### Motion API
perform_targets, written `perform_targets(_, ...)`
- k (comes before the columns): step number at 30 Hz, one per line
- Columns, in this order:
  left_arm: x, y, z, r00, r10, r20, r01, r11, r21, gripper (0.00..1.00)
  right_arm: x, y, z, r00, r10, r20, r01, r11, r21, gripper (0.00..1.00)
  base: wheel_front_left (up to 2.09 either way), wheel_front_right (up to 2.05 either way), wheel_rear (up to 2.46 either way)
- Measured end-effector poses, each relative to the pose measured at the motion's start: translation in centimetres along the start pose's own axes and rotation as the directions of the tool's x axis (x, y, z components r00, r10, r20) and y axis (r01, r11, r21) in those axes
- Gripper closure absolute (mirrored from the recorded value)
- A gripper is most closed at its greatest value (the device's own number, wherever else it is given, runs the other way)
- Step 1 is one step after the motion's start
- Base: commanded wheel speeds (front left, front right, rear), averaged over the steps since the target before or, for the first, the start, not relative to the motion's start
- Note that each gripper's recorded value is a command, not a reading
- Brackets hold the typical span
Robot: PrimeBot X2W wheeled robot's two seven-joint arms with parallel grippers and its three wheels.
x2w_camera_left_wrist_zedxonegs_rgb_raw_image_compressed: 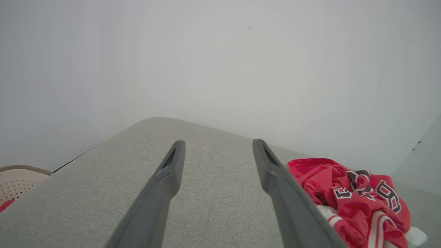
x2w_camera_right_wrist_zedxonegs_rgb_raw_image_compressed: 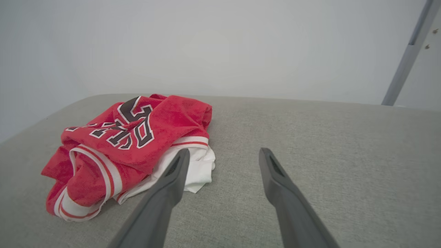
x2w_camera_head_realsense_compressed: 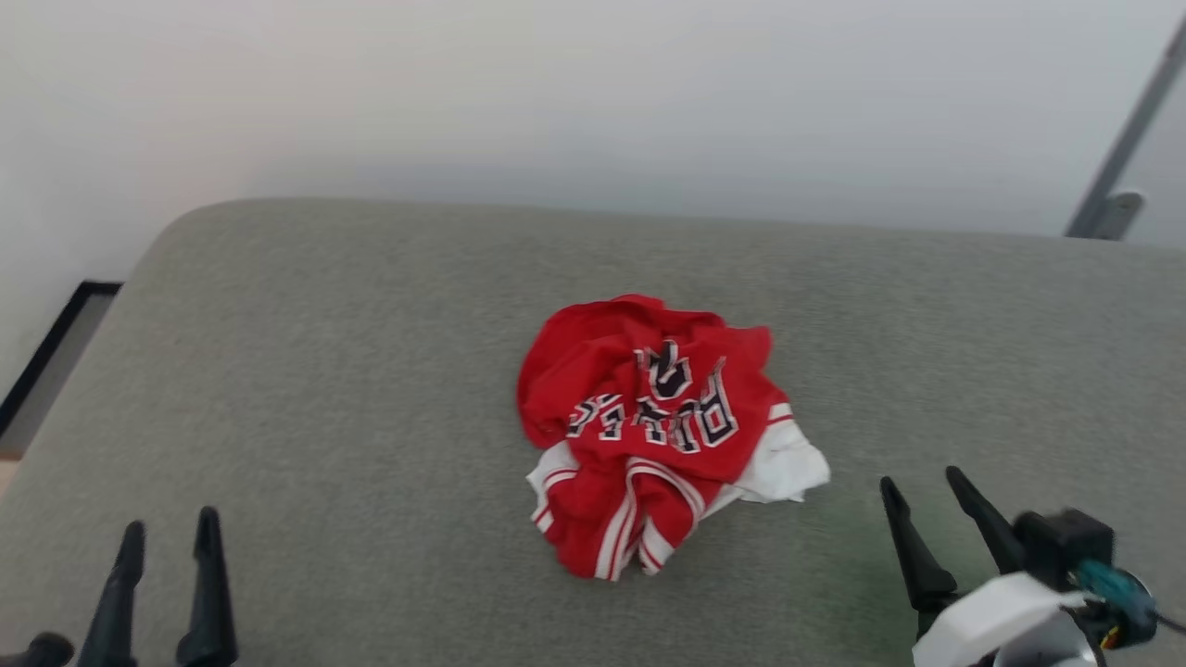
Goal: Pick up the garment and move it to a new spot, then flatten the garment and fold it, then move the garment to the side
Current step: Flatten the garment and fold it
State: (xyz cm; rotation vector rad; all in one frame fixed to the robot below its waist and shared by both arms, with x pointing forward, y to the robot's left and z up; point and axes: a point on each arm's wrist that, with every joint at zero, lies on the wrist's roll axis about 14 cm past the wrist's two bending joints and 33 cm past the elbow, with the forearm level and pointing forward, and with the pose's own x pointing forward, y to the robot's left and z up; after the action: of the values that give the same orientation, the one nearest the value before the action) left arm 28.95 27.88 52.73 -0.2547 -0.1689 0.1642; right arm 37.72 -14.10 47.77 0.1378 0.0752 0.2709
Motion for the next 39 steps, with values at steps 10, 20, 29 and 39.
perform_targets(10,-0.8,0.7,0.5,0.999,0.048,0.013,-0.048,0.999,-0.010,0.00,5.7,3.6,-4.4,0.920,0.176,-0.350,-0.214,0.974,-0.072,0.00,0.00,0.00,0.00)
perform_targets(20,-0.9,1.7,-0.2,0.994,0.106,-0.015,-0.106,0.994,-0.005,0.00,8.3,4.7,-10.6,0.717,0.175,-0.675,-0.315,0.945,-0.089,0.15,0.00,0.00,0.00)
perform_targets(29,0.0,1.9,-1.2,0.992,0.114,-0.044,-0.114,0.993,-0.005,0.00,9.5,4.3,-10.0,0.661,0.178,-0.729,-0.332,0.940,-0.072,1.00,0.00,0.00,0.00)
perform_targets(39,2.7,0.2,-2.0,0.998,0.037,-0.058,-0.037,0.999,-0.007,0.00,8.8,-5.3,-4.2,0.742,0.008,-0.671,-0.148,0.977,-0.152,1.00,0.00,0.00,0.00)
